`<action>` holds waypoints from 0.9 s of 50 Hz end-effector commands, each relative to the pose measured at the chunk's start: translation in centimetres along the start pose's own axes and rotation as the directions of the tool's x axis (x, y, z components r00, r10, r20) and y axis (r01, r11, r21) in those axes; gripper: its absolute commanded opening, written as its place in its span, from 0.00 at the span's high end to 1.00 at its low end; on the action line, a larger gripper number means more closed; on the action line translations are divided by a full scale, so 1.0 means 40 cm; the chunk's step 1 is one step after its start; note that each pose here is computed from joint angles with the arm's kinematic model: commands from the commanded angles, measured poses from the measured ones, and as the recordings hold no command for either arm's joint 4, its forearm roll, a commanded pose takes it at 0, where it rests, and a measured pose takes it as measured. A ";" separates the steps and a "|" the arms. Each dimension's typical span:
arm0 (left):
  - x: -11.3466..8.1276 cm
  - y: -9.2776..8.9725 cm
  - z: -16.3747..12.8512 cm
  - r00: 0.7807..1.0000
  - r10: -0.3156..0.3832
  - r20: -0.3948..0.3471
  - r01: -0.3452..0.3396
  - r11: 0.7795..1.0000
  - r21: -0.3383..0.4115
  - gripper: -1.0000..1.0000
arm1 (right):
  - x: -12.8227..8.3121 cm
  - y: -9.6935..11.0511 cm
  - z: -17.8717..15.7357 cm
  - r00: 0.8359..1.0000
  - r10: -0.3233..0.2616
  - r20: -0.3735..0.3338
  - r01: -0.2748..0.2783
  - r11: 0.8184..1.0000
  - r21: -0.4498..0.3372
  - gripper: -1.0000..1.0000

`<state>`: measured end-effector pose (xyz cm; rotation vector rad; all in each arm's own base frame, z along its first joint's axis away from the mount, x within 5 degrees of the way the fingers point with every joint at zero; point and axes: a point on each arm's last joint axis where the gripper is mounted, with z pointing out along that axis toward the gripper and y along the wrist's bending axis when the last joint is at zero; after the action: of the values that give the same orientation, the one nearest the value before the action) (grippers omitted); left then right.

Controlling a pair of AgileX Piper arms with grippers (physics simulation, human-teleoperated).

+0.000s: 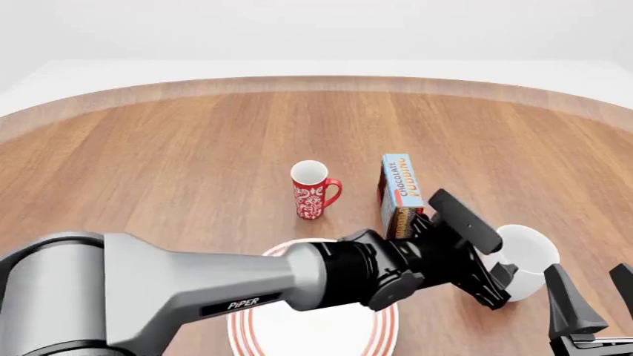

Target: Pick up the white mug and put it on the plate, and put the chocolate pudding to the right of the plate.

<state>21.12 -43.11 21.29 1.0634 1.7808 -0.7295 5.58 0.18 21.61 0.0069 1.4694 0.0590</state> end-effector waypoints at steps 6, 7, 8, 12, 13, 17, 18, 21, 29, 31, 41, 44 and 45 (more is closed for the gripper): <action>0.013 0.000 0.041 0.999 0.015 -0.044 -0.015 1.000 -0.001 0.00 | 0.000 0.000 0.000 1.000 0.000 0.000 0.000 1.000 0.000 0.00; 0.012 -0.001 0.042 0.999 0.016 -0.045 -0.016 1.000 0.000 0.00 | 0.000 0.000 0.000 1.000 0.000 0.000 0.000 1.000 0.000 0.00; 0.012 -0.002 0.043 0.999 0.016 -0.047 -0.016 1.000 0.000 0.00 | 0.000 0.000 0.000 1.000 0.000 0.000 0.000 1.000 0.000 0.00; 0.013 -0.006 0.049 0.998 0.021 -0.054 -0.021 1.000 0.004 0.00 | 0.000 0.000 0.000 1.000 0.000 0.000 0.000 1.000 0.000 0.00; 0.014 -0.008 0.050 0.998 0.023 -0.055 -0.023 1.000 0.005 0.00 | 0.000 0.000 0.000 1.000 0.000 0.000 0.000 1.000 0.000 0.00; 0.018 -0.015 0.055 0.998 0.028 -0.064 -0.027 1.000 0.010 0.00 | 0.000 0.000 0.000 1.000 0.000 0.000 0.000 1.000 0.000 0.00; 0.018 -0.015 0.055 0.998 0.028 -0.064 -0.027 1.000 0.010 0.00 | 0.000 0.000 0.000 1.000 0.000 0.000 0.000 1.000 0.000 0.00; 0.023 -0.018 0.060 0.997 0.032 -0.073 -0.031 0.999 0.012 0.00 | 0.000 0.000 0.000 1.000 0.000 0.000 0.000 1.000 0.000 0.00; 0.030 -0.019 0.071 0.995 0.038 -0.090 -0.037 0.999 0.014 0.00 | 0.000 0.000 0.000 1.000 0.000 0.000 0.000 1.000 0.000 0.00; 0.031 -0.020 0.074 0.995 0.039 -0.093 -0.038 0.999 0.015 0.00 | 0.000 0.000 0.000 1.000 0.000 0.000 0.000 1.000 0.000 0.00; 0.044 -0.014 0.097 0.992 0.040 -0.120 -0.039 0.999 0.011 0.00 | 0.000 0.000 0.000 1.000 0.000 0.000 0.000 1.000 0.000 0.00; 0.045 -0.014 0.104 0.991 0.043 -0.128 -0.042 0.999 0.011 0.00 | 0.000 0.000 0.000 1.000 0.001 0.000 -0.001 1.000 0.000 0.00; 0.044 -0.013 0.106 0.990 0.044 -0.130 -0.043 0.999 0.010 0.00 | 0.000 0.000 0.000 1.000 0.000 0.000 0.000 1.000 0.000 0.00</action>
<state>21.66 -45.72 18.50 1.1595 1.8447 -0.6680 5.58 0.18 21.60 0.0069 1.4695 0.0590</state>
